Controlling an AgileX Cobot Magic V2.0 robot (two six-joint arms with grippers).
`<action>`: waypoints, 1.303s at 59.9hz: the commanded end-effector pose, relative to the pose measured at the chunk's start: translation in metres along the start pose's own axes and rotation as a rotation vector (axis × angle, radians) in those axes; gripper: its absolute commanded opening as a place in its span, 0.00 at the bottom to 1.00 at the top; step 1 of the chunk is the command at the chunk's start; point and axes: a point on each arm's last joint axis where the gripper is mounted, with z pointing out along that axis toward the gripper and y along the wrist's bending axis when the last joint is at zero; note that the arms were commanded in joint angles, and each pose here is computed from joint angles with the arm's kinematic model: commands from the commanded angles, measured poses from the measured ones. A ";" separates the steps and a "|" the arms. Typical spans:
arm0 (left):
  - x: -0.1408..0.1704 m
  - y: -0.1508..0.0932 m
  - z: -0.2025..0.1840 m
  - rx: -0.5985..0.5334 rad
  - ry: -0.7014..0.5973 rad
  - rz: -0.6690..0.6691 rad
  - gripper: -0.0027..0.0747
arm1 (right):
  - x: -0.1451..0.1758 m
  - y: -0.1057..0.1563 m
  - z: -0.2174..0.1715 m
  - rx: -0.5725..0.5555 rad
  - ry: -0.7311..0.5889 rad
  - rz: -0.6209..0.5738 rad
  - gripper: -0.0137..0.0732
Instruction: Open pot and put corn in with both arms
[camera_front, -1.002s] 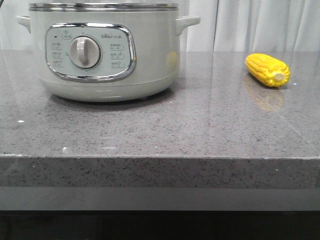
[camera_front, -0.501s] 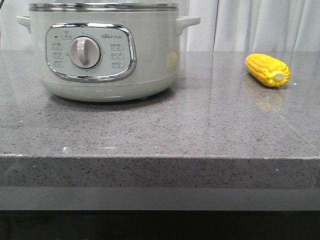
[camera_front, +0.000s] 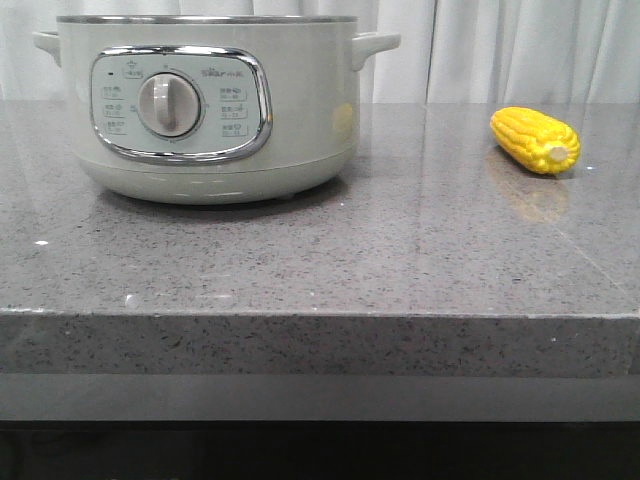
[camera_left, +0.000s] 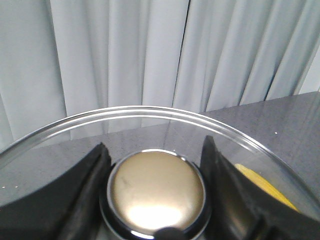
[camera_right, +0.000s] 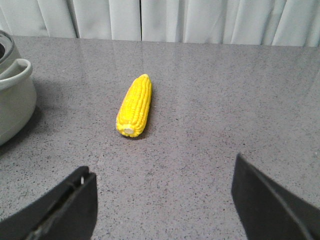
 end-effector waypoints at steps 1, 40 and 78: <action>-0.045 -0.003 -0.052 -0.008 -0.177 0.048 0.32 | -0.016 0.000 -0.002 0.006 -0.091 0.000 0.82; 0.044 0.010 -0.202 -0.125 -0.032 0.024 0.32 | -0.006 -0.001 0.005 0.005 -0.044 0.005 0.82; 0.064 0.008 -0.222 -0.124 -0.051 0.024 0.32 | -0.044 0.023 0.097 -0.123 0.311 -0.007 0.83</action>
